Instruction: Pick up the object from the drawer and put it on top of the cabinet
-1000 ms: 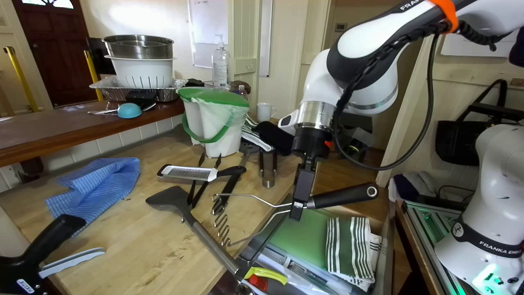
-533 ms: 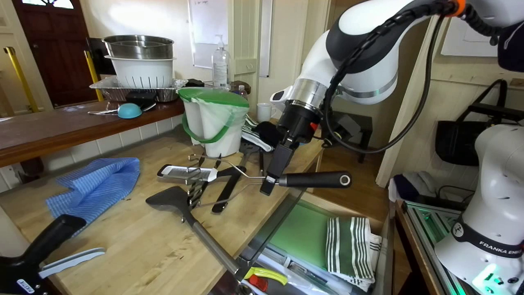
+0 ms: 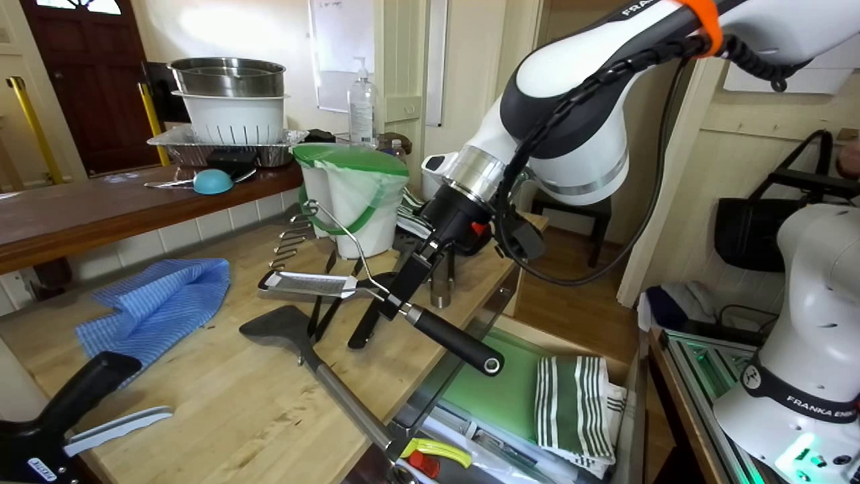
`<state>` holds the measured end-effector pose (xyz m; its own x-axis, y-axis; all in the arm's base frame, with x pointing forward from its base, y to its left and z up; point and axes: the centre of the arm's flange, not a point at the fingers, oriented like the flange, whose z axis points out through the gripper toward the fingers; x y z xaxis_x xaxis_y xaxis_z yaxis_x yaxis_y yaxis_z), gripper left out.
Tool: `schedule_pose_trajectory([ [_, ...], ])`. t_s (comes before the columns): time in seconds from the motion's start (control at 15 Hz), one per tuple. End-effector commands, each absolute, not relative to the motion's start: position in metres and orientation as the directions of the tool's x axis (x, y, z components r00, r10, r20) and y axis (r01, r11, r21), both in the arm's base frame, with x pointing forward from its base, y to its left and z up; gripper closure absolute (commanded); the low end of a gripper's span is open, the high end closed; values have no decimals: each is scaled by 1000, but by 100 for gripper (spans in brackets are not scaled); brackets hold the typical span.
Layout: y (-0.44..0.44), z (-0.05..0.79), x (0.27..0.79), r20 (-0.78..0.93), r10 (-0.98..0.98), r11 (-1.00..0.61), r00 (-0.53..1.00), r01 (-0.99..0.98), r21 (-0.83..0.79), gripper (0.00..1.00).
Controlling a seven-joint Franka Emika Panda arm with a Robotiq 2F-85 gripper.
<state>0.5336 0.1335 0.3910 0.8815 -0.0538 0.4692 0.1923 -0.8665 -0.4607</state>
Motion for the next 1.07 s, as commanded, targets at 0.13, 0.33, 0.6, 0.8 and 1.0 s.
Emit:
schedule_pose_trajectory([
  [0.13,133,393,533,473,-55,-866,879,194,-460,98],
  [0.33,136,403,575,484,-76,-873,872,177,-455,98],
  [0.6,129,402,633,403,-101,-902,910,88,-423,98],
  [0.8,120,388,674,342,-143,-921,929,2,-389,98],
  [1.0,117,385,709,282,-196,-918,939,-75,-390,98],
])
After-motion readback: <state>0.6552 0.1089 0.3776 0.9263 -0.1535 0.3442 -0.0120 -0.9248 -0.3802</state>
